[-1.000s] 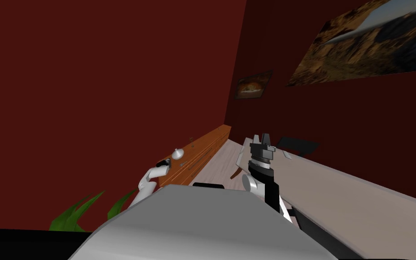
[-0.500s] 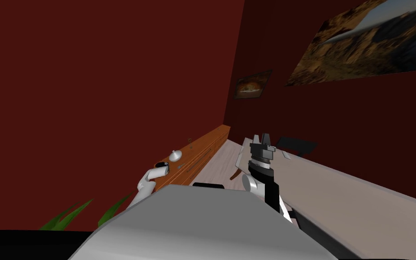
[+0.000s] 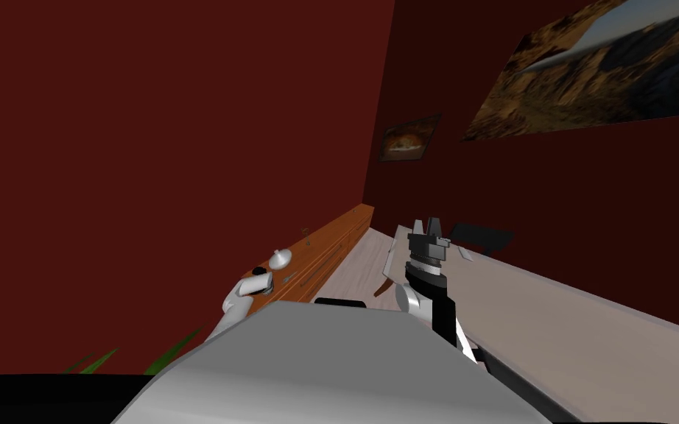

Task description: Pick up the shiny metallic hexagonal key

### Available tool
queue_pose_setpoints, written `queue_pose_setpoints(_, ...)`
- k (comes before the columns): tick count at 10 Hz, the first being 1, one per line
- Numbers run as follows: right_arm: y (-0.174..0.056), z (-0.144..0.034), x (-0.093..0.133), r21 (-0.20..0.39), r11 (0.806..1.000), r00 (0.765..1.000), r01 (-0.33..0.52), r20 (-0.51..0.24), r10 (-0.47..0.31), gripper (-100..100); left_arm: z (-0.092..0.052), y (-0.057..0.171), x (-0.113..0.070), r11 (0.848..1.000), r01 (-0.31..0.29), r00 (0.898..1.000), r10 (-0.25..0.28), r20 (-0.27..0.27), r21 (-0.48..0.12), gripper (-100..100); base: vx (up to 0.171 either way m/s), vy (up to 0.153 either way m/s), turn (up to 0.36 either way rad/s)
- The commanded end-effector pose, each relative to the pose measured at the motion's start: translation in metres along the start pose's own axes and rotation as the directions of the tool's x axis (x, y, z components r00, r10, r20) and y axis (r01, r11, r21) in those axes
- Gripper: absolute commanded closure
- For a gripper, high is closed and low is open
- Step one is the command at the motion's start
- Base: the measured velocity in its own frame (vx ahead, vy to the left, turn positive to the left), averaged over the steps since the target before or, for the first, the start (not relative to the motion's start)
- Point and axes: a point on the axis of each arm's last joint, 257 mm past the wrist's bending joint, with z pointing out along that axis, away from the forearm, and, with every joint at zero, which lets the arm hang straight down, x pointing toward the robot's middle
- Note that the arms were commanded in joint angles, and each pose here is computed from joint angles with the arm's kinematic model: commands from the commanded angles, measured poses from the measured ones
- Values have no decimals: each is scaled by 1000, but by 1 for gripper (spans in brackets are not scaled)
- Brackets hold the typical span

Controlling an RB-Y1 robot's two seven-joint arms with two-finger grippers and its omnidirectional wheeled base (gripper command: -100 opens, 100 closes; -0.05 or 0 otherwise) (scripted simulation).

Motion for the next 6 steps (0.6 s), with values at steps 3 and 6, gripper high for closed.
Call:
queue_pose_setpoints(3, 0, 0, 0, 0, 1000, 1000, 0, 0, 0, 0, 10, 44, -22, 986, 73, 996, -65, 56, -151, -100, 108, -45, -56)
queue_pose_setpoints(6, 0, 0, 0, 0, 1000, 1000, 0, 0, 0, 0, 13, 70, -33, 962, 125, 990, -105, 93, -241, -100, 83, -28, -53)
